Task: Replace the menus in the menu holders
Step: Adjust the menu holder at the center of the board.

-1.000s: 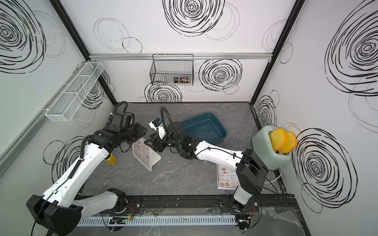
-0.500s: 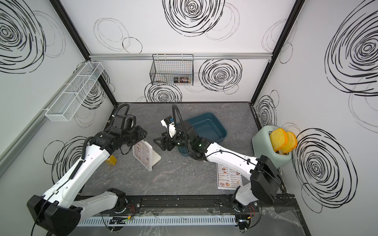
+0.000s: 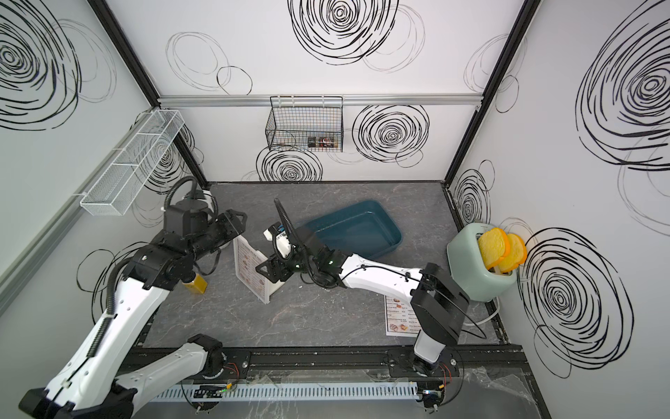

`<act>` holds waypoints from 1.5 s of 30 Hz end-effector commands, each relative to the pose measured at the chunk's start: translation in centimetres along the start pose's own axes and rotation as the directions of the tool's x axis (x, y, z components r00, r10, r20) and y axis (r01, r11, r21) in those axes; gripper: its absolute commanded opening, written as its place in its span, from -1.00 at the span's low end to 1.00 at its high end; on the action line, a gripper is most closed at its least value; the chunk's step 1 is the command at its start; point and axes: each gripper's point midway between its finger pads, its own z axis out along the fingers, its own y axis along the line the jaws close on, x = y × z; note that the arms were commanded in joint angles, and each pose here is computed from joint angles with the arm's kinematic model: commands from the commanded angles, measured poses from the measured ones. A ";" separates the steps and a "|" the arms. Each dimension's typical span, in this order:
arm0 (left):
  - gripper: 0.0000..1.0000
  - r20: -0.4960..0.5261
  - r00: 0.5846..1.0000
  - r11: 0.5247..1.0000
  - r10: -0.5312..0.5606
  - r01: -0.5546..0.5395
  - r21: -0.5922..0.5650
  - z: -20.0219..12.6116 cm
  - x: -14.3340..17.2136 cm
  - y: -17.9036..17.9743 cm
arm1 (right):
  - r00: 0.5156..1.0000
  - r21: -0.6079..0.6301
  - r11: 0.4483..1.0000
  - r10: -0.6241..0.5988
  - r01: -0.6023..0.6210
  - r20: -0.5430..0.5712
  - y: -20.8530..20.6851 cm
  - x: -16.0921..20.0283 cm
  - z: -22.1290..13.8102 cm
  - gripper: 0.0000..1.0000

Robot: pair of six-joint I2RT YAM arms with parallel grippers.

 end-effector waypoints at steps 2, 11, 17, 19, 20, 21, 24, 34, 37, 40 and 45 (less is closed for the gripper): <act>0.08 0.110 0.994 0.997 -0.019 0.027 -0.071 -1.7 -1.1 2.4 | 0.998 -0.026 0.999 -0.030 0.031 0.047 0.9 -2.0 0.8 0.04; 0.08 0.103 0.994 0.989 -0.045 0.059 -0.133 -3.1 1.5 6.0 | 0.998 -0.032 0.997 -0.063 0.064 0.023 -0.6 -2.1 0.9 -0.78; 0.14 0.129 0.991 0.994 -0.022 0.036 -0.106 -3.6 2.2 6.7 | 0.975 -0.205 0.956 -0.221 0.209 -0.036 -1.6 -2.3 -3.3 -0.95; 0.16 0.135 0.991 0.996 -0.011 0.023 -0.086 -3.5 2.4 6.7 | 0.960 -0.267 0.932 -0.270 0.243 -0.071 -2.1 -1.4 -4.9 -0.96; 0.17 0.135 0.991 0.997 -0.004 0.015 -0.079 -3.4 2.6 6.7 | 0.954 -0.284 0.924 -0.289 0.255 -0.085 -2.4 -0.8 -5.5 -0.96; 0.17 0.136 0.991 0.997 0.002 0.009 -0.075 -3.4 2.8 6.8 | 0.945 -0.301 0.913 -0.314 0.274 -0.095 -2.6 -0.2 -6.1 -0.96; 0.19 0.132 0.991 0.998 0.026 -0.017 -0.062 -2.9 3.5 7.0 | 0.931 -0.335 0.894 -0.350 0.297 -0.107 -3.1 1.2 -7.3 -0.96; 0.31 0.108 0.989 0.993 0.101 -0.094 -0.074 -0.8 5.5 8.4 | 0.926 -0.369 0.896 -0.332 0.249 -0.181 -5.3 2.6 -7.2 -0.57; 0.38 0.118 0.983 0.987 0.142 -0.131 -0.091 0.1 5.5 9.0 | 0.923 -0.331 0.903 -0.344 0.276 -0.170 -5.7 1.4 -7.4 -0.09; 0.51 0.126 0.976 0.979 0.178 -0.163 -0.119 1.3 5.3 9.9 | 0.923 -0.279 0.909 -0.358 0.310 -0.141 -5.6 -0.4 -8.7 0.26; 0.87 0.179 0.954 0.964 0.241 -0.214 -0.157 4.1 4.9 12.5 | 0.969 0.030 0.969 -0.245 0.246 -0.039 -9.5 -5.2 -15.0 0.67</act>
